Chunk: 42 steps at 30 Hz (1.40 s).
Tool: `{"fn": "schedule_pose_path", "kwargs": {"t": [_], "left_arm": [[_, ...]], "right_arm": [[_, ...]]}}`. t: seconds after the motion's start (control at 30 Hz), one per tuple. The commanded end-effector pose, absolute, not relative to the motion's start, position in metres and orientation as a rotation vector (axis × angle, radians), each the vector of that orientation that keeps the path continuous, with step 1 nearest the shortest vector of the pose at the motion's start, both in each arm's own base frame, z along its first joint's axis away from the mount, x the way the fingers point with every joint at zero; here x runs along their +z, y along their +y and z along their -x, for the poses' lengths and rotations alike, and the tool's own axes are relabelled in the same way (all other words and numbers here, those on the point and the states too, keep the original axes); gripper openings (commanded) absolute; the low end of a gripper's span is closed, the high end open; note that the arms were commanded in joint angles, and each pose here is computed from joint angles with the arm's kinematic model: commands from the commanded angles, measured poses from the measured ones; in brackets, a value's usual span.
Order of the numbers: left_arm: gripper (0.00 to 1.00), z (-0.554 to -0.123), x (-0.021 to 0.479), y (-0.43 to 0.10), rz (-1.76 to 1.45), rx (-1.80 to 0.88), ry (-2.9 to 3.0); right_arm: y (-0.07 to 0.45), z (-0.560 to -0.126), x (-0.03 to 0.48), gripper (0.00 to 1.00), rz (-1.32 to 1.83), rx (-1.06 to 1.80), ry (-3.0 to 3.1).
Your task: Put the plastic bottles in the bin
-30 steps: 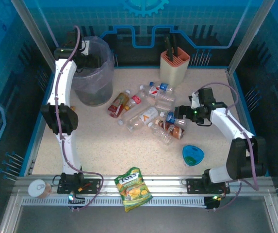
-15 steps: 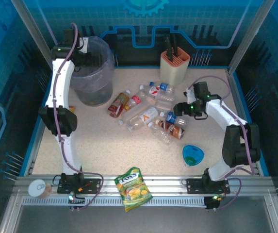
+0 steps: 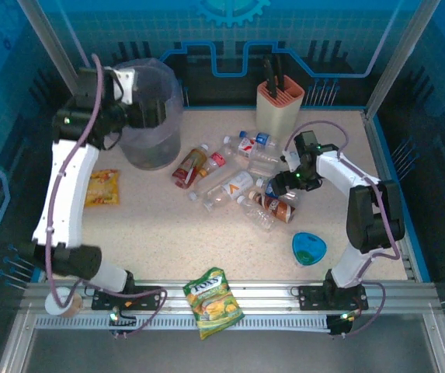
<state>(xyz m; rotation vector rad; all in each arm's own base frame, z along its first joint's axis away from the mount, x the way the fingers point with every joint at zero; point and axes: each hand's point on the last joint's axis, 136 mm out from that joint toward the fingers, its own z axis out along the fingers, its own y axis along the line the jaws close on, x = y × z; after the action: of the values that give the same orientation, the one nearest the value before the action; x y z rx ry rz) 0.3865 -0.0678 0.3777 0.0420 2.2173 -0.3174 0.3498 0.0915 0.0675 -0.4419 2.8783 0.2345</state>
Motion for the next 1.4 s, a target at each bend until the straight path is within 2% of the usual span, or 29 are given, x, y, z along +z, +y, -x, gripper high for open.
{"fn": "schedule_pose_path", "kwargs": {"t": [0.0,0.2,0.4,0.6,0.77,0.9,1.07,1.2,1.37], "left_arm": [[0.96,-0.366,0.338,-0.102,-0.045,-0.44,2.27],[0.92,-0.316,0.283,-0.145,0.023,-0.763,2.321],[0.91,-0.304,0.233,-0.168,0.094,-0.919,2.4],[0.91,-0.309,0.211,-0.189,0.107,-0.95,2.415],[0.91,-0.312,0.199,-0.197,0.091,-0.929,2.447],[0.91,-0.314,0.197,-0.202,0.093,-0.938,2.45],[0.91,-0.316,0.199,-0.212,0.092,-0.985,2.436],[0.92,-0.317,0.21,-0.221,0.105,-1.05,2.391],[0.97,-0.318,0.243,-0.246,0.082,-1.271,2.236]], "right_arm": [[0.084,-0.34,0.053,0.94,0.491,0.184,2.939],[0.087,-0.339,0.035,0.91,0.512,0.219,2.953],[0.096,-0.342,0.044,0.76,0.495,0.289,2.905],[0.099,-0.331,0.031,0.88,0.536,0.339,2.967],[0.101,-0.333,0.028,0.83,0.529,0.347,2.961],[0.1,-0.337,0.045,0.71,0.525,0.331,2.909],[0.105,-0.342,0.082,0.63,0.524,0.35,2.823],[0.114,-0.34,0.12,0.61,0.514,0.416,2.741],[0.157,-0.33,0.172,0.61,0.484,0.709,2.556]]}}
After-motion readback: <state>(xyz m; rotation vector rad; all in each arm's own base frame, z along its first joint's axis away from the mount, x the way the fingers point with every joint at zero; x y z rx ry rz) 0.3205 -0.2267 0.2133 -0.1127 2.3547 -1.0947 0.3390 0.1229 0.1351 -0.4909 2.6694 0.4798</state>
